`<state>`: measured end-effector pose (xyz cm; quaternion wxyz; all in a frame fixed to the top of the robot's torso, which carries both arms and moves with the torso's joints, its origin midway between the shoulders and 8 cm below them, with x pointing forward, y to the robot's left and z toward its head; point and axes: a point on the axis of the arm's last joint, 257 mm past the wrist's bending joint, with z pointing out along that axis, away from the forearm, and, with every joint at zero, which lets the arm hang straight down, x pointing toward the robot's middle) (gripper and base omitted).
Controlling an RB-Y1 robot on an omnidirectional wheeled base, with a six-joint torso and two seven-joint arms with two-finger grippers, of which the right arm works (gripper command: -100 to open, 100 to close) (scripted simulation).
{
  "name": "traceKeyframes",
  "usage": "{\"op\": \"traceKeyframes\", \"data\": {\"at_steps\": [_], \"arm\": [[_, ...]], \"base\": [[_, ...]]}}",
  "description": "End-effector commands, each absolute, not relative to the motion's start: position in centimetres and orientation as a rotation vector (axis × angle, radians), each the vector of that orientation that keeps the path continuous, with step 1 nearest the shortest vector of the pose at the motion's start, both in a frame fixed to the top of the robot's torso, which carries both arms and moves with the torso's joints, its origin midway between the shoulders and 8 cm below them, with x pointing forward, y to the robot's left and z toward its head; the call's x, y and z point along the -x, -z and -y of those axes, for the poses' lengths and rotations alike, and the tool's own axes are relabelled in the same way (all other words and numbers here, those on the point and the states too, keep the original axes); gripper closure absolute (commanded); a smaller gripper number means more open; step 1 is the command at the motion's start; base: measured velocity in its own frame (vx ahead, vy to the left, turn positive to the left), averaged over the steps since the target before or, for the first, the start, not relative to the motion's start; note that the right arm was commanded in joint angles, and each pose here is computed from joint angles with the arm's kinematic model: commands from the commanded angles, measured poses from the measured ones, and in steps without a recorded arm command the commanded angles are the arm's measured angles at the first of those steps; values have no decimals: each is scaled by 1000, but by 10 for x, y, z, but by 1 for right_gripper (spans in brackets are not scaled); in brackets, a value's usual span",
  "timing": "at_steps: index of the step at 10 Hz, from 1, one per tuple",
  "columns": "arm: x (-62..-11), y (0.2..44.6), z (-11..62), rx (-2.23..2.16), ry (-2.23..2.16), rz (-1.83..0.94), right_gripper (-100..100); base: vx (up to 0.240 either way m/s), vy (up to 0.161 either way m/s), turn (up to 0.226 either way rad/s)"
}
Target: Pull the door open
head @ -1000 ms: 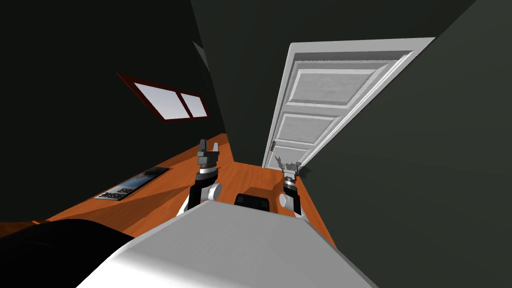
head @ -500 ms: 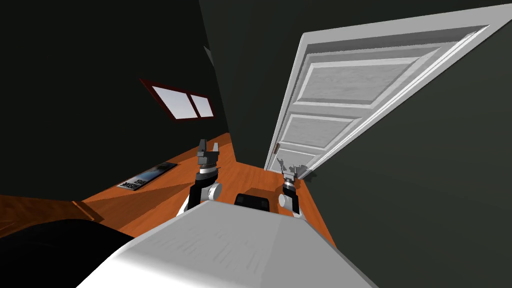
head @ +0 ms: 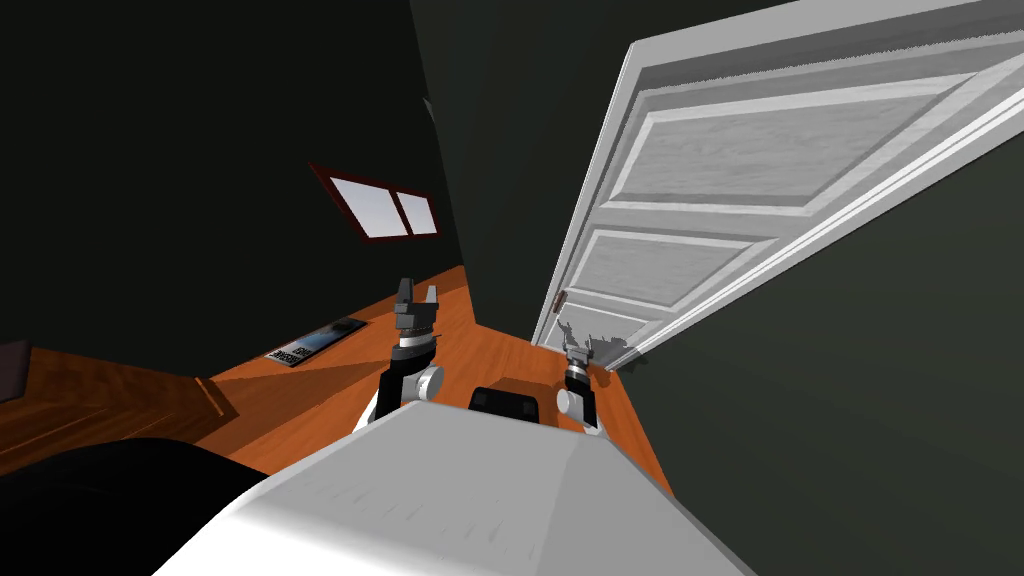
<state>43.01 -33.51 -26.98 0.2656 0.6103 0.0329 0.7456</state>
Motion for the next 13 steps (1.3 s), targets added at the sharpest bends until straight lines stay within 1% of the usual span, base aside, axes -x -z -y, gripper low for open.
{"op": "traceKeyframes", "data": {"at_steps": [1, 8, 9, 13], "arm": [[-431, 281, 340, -1683, -2018, -50, -100], [-428, 323, 357, -1808, -2020, 112, -100], [-426, 333, 361, -1838, -2017, 157, -100], [-421, 359, 373, -1905, -2004, 279, -100]], "base": [[96, -34, 124], [90, -48, 128], [109, -36, 217], [128, -91, 158]]}}
